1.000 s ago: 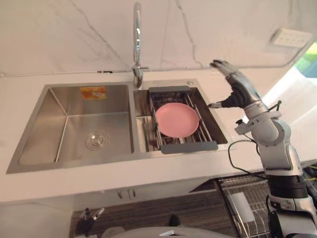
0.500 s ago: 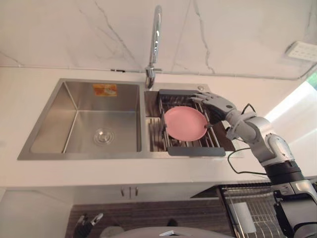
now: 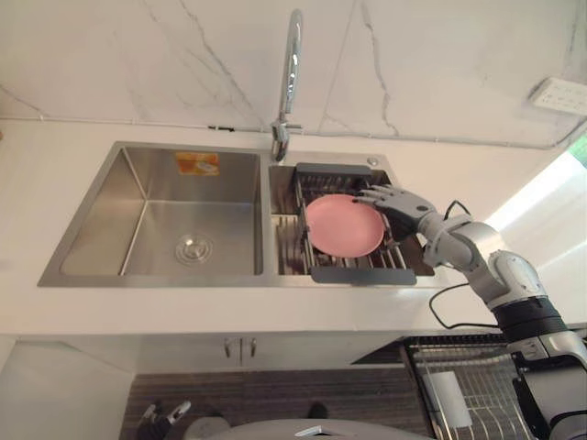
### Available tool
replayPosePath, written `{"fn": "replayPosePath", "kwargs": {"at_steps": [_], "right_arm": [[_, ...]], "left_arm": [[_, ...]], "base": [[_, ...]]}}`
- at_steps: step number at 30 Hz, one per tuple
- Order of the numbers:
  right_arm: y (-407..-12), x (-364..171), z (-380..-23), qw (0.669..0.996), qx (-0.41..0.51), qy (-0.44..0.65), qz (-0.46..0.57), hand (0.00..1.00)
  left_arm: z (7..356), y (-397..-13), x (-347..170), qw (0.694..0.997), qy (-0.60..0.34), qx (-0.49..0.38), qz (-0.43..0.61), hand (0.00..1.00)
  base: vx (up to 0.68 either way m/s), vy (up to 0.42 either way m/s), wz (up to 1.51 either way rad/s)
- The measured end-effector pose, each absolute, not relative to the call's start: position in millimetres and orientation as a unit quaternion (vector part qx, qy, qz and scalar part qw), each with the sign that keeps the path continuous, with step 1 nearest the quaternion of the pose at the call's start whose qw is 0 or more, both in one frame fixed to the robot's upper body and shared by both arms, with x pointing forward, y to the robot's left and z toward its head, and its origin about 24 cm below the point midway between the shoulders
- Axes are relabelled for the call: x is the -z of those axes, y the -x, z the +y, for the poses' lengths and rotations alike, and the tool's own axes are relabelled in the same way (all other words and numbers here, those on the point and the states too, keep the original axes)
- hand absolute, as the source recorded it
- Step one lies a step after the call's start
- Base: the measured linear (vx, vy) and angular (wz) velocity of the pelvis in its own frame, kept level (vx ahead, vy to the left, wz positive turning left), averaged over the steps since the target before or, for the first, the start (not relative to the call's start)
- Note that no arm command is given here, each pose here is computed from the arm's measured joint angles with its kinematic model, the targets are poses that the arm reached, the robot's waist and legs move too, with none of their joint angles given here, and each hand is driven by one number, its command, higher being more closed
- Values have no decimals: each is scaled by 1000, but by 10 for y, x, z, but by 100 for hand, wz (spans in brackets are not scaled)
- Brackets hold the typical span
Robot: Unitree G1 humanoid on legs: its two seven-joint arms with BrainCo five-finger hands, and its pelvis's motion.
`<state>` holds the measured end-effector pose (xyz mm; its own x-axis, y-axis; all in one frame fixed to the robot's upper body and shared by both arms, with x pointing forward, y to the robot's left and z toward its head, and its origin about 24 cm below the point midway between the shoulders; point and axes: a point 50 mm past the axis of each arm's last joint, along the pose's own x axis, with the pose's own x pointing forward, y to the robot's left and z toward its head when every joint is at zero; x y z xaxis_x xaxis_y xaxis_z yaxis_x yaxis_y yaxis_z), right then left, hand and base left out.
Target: Walk over to the sink, pick up the cup, carry it to the dishwasher, place the cup inside the dishwasher, then close the dishwasher door
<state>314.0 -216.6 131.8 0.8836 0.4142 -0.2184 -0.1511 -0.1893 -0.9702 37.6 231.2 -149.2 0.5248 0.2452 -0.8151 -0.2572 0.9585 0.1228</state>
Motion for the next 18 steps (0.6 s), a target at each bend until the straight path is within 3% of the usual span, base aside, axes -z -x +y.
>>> {"fn": "replayPosePath", "kwargs": {"at_steps": [18], "right_arm": [[-3001, -976, -2325, 625, -214, 748, -60, 0]], "left_arm": [[2302, -347, 1490, 873, -2, -131, 470, 0]], "base": [[-5, -1, 2]]}}
